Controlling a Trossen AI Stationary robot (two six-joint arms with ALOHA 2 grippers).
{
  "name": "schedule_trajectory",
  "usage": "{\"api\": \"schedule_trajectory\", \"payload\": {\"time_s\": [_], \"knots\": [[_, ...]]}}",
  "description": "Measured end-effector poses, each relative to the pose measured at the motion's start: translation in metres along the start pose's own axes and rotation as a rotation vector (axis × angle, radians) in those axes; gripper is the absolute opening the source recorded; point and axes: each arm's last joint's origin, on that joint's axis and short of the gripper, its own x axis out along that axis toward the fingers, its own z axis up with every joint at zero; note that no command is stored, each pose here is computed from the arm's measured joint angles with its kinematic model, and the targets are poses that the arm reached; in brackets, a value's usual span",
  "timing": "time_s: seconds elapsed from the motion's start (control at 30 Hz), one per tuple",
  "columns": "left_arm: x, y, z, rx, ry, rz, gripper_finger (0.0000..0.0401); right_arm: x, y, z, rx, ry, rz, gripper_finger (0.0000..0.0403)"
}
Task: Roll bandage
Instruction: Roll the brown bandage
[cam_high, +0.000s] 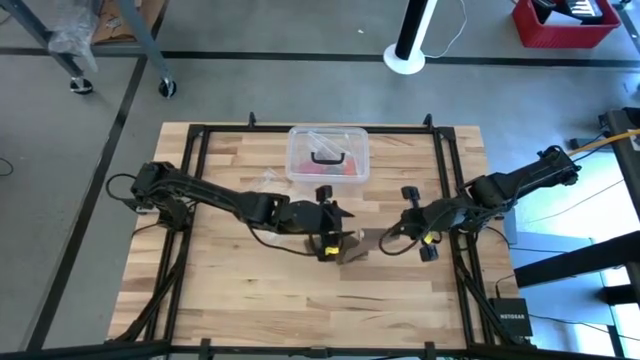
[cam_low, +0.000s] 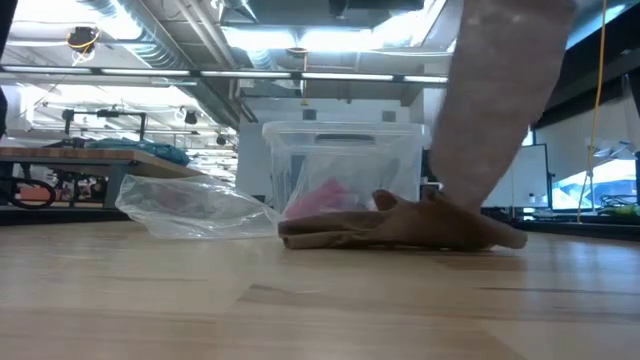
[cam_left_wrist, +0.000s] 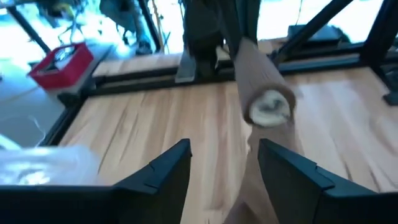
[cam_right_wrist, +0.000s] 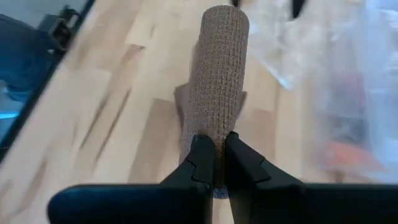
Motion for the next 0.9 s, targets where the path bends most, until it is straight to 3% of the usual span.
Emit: {"api": "schedule_trajectory", "payload": {"time_s": [0.17, 0.67, 0.9], "knots": [[0.000, 0.000, 0.001, 0.015, -0.008, -0.002, 0.0171, 0.004, 0.006, 0.005, -0.059, -0.031, -0.009, 0.0023], [-0.004, -0.009, 0.002, 0.065, -0.013, -0.022, 0.0170, 0.009, 0.004, 0.003, -0.066, 0.006, -0.105, 0.0023], [-0.005, -0.005, 0.004, 0.078, -0.022, 0.017, 0.0170, 0.012, 0.005, 0.004, -0.070, 0.004, -0.104, 0.0023]]}}
